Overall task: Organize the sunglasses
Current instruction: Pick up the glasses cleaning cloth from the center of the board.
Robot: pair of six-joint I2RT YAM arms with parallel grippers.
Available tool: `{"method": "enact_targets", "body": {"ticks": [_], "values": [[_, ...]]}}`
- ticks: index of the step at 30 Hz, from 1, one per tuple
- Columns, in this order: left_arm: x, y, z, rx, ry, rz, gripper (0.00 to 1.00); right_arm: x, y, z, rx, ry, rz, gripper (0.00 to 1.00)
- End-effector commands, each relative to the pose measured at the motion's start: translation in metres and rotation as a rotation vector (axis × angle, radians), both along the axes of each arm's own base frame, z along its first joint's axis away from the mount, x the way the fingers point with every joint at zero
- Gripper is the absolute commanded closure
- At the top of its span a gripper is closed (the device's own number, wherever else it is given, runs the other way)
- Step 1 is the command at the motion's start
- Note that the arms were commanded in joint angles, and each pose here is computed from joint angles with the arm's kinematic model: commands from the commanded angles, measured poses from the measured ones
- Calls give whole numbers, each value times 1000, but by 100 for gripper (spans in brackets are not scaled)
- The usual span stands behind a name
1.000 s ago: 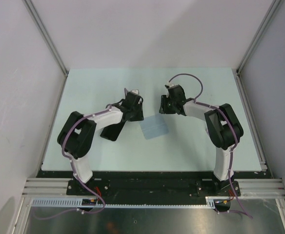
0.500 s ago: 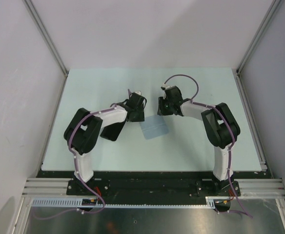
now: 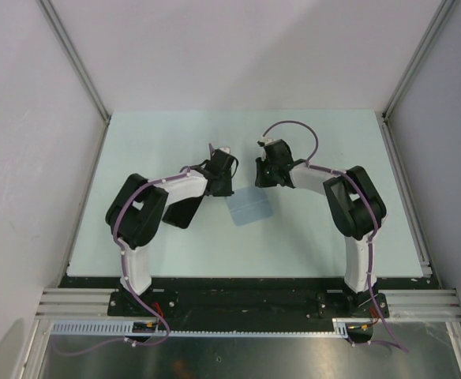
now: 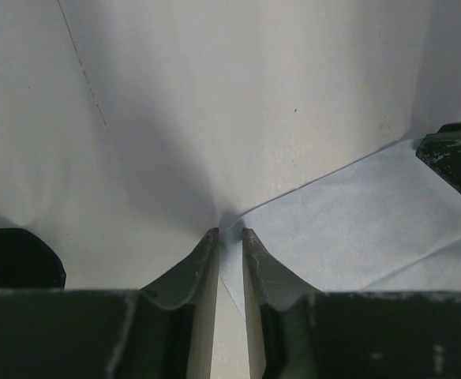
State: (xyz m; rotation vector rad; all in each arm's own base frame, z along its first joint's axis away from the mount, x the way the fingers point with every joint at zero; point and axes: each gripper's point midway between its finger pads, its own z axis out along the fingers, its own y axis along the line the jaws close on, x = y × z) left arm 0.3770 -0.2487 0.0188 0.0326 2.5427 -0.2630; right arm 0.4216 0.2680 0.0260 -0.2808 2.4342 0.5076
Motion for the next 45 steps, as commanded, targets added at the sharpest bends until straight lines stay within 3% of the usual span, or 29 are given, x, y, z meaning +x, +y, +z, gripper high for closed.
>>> {"method": "enact_targets", "body": {"ticks": [1,9,17,45], "values": [[-8,-3,-7,8,34,-23,79,1,2,-3,-27,10,4,82],[-1,-7,-2,6,16,-38,99,5,1,0,-30,-8,-6,84],[-1,-12,21,-33,-21,-63,100,9,-4,23,-18,-43,-16,93],[-30,-26,51,-126,-45,-159,100,-21,-7,53,9,-5,15,92]]}}
